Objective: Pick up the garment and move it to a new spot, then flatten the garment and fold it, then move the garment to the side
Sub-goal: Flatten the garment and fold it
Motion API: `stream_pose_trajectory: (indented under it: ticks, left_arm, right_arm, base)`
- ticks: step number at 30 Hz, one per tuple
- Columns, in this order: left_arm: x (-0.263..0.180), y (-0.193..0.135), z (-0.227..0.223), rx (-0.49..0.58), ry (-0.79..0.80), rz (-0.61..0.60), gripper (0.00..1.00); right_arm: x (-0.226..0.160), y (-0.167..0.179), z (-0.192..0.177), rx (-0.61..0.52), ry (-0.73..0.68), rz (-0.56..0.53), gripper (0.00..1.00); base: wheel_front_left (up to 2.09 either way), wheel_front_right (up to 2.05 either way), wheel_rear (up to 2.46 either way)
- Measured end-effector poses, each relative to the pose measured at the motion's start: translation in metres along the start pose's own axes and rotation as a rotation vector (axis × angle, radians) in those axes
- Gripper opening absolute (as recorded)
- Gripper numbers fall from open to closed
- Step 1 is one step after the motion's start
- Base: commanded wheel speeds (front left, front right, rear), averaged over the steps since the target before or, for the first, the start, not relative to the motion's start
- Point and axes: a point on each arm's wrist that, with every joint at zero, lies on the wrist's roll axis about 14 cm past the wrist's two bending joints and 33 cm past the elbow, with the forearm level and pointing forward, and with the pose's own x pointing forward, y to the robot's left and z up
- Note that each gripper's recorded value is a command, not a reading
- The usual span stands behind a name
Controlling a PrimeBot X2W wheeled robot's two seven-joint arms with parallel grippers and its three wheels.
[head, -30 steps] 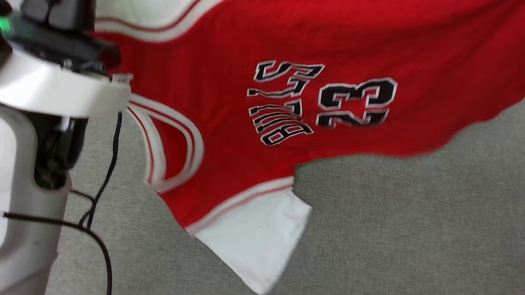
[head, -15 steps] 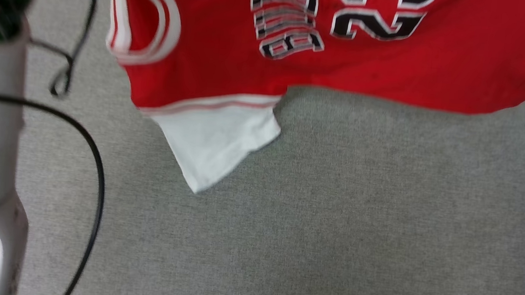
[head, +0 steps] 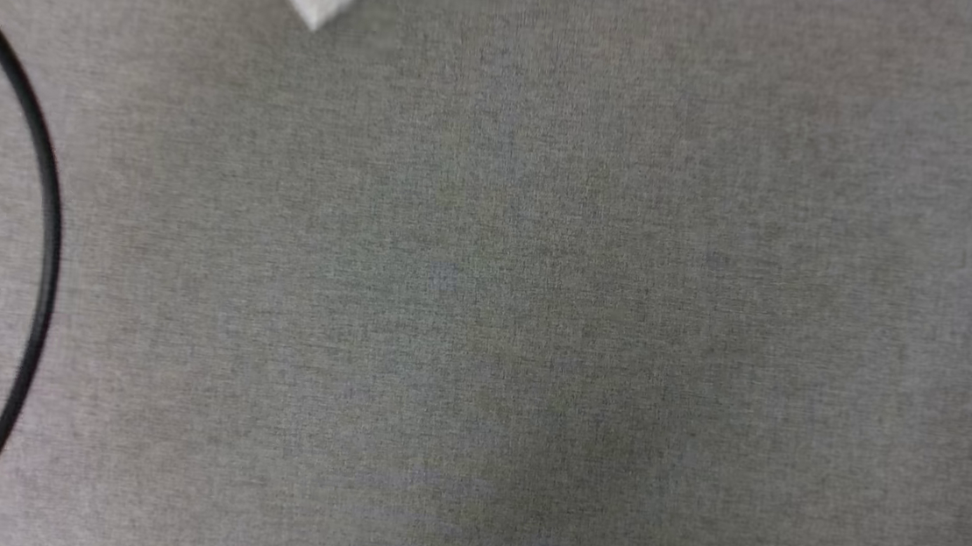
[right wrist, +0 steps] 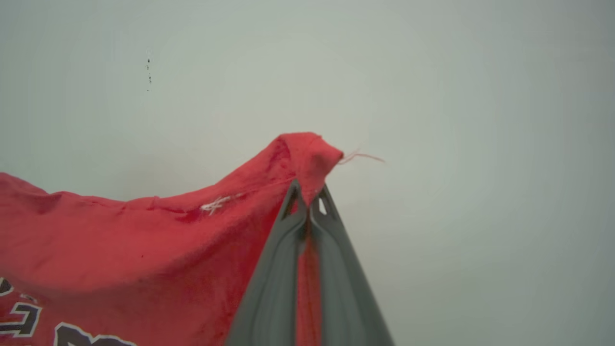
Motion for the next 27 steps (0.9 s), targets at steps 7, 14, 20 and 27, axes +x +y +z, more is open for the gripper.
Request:
stream_pose_trajectory:
  ticks: [7, 14, 20, 27]
  left_arm:
    - [0.014, 0.006, -0.013, 0.016, -0.01, 0.0, 0.0]
    - [0.011, 0.003, -0.052, 0.003, 0.049, -0.007, 0.0]
    - [-0.025, -0.005, -0.118, -0.048, 0.168, -0.002, 0.0]
    - [-0.08, -0.016, -0.16, -0.1, 0.3, 0.004, 0.0]
  right_arm:
    - [0.027, -0.008, -0.001, -0.039, -0.023, -0.013, 0.0]
    - [0.037, -0.008, -0.043, -0.039, 0.048, -0.009, 0.0]
    - [0.024, 0.003, -0.12, -0.015, 0.184, 0.02, 0.0]
    - [-0.005, 0.015, -0.168, 0.008, 0.288, 0.052, 0.0]
  base:
    - [0.0, 0.0, 0.0]
    - [0.0, 0.0, 0.0]
    - [0.0, 0.0, 0.0]
    - [0.0, 0.0, 0.0]
